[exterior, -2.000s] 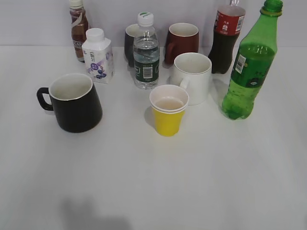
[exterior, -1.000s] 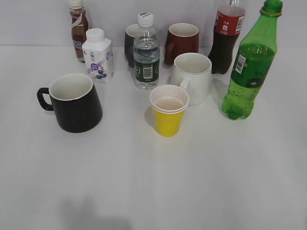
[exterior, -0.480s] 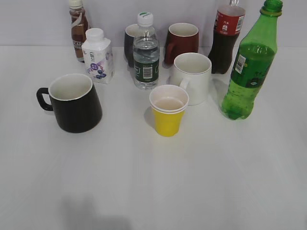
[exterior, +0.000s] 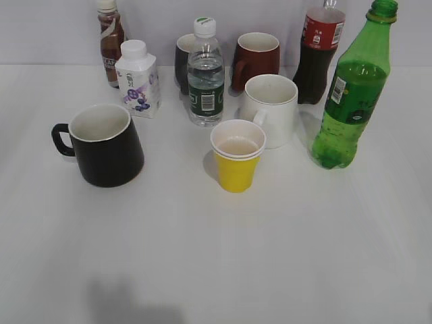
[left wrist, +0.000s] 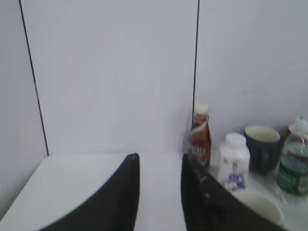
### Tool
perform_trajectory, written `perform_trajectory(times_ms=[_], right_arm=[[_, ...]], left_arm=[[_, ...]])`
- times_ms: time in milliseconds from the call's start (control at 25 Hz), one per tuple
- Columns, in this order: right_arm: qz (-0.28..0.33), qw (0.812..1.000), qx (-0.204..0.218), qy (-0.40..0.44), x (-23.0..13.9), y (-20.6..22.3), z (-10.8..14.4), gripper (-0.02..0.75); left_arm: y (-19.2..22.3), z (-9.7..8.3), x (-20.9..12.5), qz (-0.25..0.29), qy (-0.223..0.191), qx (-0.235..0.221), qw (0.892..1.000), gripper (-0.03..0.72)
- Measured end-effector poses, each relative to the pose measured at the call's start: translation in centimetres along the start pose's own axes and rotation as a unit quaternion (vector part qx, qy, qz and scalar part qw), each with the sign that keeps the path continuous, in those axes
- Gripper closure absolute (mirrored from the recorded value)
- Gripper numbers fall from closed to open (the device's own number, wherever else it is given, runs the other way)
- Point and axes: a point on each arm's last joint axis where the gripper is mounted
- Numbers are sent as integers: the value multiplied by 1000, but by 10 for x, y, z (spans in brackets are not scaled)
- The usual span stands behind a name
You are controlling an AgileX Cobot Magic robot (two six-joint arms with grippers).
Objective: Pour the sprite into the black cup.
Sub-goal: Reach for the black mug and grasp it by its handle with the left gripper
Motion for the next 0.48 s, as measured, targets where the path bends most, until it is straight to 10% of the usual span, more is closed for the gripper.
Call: perform_trajectory(times_ms=[480], right_arm=[[0, 1000, 0, 0, 0, 0, 0, 150]], left_arm=[[99, -9, -71, 38, 12, -9, 999, 449]])
Point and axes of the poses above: a point on each arm's last joint axis where the gripper is mounted, y pointing out along that axis toward the gripper, z along the wrist's bending axis when the last joint is at zero, x = y × z, and after that the axes turned 8 degrees about y, right-handed
